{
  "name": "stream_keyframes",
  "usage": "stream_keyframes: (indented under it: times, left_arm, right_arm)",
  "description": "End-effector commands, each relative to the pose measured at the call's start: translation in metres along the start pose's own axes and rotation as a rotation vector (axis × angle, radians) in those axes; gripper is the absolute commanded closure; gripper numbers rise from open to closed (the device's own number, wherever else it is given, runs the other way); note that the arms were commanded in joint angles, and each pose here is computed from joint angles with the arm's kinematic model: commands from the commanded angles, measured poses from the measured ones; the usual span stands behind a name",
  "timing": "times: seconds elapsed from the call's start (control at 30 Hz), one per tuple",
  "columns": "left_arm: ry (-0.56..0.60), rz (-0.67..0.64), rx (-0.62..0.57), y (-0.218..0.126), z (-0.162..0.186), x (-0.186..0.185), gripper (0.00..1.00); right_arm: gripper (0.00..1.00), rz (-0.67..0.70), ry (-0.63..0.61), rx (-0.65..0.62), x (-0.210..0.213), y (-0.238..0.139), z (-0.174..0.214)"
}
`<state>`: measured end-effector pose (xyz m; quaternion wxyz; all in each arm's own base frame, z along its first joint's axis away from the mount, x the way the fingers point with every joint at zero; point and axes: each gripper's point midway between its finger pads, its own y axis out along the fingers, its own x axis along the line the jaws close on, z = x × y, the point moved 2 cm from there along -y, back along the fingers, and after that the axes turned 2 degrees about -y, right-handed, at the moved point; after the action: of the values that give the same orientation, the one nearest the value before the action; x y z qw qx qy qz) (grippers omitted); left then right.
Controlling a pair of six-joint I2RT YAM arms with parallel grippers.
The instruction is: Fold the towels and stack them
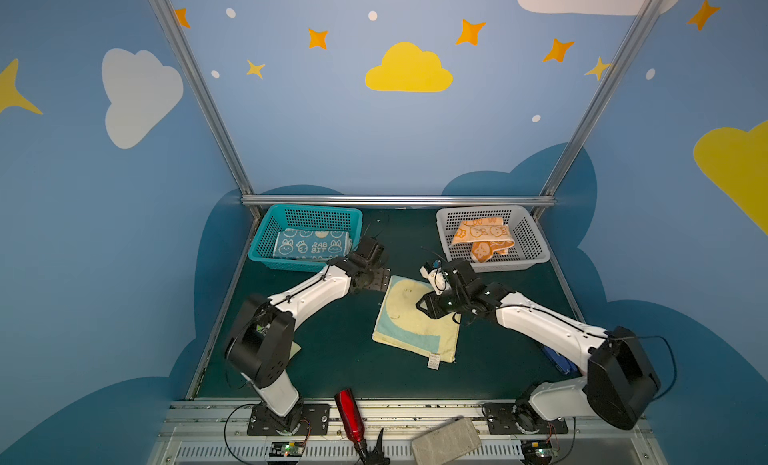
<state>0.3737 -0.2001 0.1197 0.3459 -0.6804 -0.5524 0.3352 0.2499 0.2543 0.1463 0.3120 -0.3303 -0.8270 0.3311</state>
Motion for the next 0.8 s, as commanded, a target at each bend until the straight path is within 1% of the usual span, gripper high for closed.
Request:
stream_keyframes:
  times: [0.0, 0.1, 0.2, 0.37, 0.53, 0.77]
  left_arm:
    - [0.037, 0.028, 0.074, 0.017, 0.001, -0.011, 0.14]
    - [0.041, 0.037, 0.095, 0.036, -0.005, -0.018, 0.16]
    - [0.046, 0.032, 0.113, 0.054, -0.010, -0.023, 0.19]
    - [0.038, 0.023, 0.142, 0.079, -0.015, -0.029, 0.25]
    - [0.053, 0.004, 0.181, 0.091, -0.005, -0.035, 0.27]
    - [0.145, -0.135, 0.238, 0.107, 0.020, -0.036, 0.31]
  right_arm:
    - [0.58, 0.162, 0.034, 0.037, -0.028, -0.014, 0.017]
    - [0.57, 0.202, 0.081, 0.019, -0.043, -0.022, 0.020]
    - [0.57, 0.202, 0.126, 0.007, -0.053, -0.025, 0.023]
    - [0.58, 0.206, 0.152, 0.010, -0.061, -0.026, 0.028]
    - [0.58, 0.213, 0.165, 0.025, -0.067, -0.024, 0.031]
    - [0.59, 0.212, 0.181, 0.049, -0.071, -0.018, 0.034]
